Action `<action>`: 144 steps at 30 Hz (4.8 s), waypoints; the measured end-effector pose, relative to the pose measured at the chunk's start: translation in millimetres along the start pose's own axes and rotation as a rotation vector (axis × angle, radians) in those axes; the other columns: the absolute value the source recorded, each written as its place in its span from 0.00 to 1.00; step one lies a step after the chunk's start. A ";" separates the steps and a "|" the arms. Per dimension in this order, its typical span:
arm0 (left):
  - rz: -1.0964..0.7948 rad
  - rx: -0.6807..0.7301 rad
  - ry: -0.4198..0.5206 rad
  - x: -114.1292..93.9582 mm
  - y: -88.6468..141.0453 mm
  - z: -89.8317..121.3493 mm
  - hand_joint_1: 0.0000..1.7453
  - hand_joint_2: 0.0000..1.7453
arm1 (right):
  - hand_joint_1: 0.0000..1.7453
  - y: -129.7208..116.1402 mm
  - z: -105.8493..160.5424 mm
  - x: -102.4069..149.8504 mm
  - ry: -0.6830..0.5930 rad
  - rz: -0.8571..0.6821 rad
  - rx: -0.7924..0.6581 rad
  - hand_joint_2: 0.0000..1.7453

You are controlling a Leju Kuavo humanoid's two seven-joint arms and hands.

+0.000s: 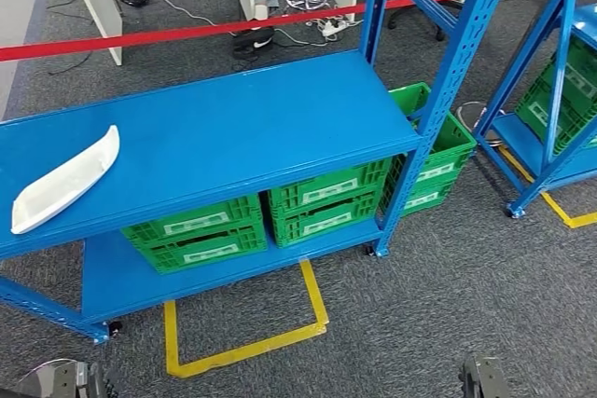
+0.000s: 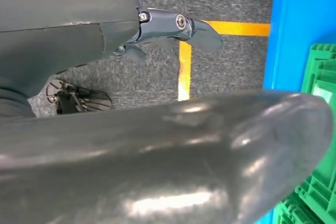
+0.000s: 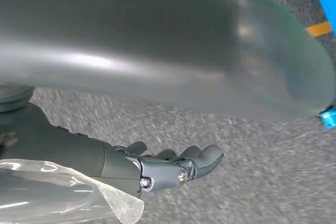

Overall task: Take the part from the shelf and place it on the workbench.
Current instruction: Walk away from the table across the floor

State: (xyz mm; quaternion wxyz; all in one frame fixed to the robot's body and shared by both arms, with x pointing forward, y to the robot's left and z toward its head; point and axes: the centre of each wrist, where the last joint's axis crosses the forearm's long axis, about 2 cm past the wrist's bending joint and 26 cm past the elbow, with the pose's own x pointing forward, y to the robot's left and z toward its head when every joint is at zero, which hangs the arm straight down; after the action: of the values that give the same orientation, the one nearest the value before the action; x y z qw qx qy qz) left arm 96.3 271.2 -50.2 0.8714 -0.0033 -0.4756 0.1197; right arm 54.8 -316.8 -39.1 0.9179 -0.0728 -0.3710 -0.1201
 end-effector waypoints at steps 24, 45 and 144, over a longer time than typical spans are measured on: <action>-0.004 -0.001 -0.006 -0.7 0.8 -0.1 0.00 0.00 | 0.00 -0.1 -0.4 1.6 -0.004 -0.011 -0.003 0.00; -0.010 0.002 -0.008 -2.1 2.8 -0.1 0.00 0.00 | 0.00 2.3 1.1 0.2 -0.004 -0.036 -0.011 0.00; -0.011 0.004 -0.006 -3.4 3.4 -1.3 0.00 0.00 | 0.00 5.0 -2.0 2.8 -0.022 -0.039 0.004 0.00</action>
State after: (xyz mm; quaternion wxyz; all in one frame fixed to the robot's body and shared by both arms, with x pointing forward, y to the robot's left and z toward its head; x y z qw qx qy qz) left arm 95.0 273.9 -54.1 0.8706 0.0014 -0.4781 0.1160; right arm 59.4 -312.9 -38.8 0.9114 -0.0653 -0.3828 -0.1362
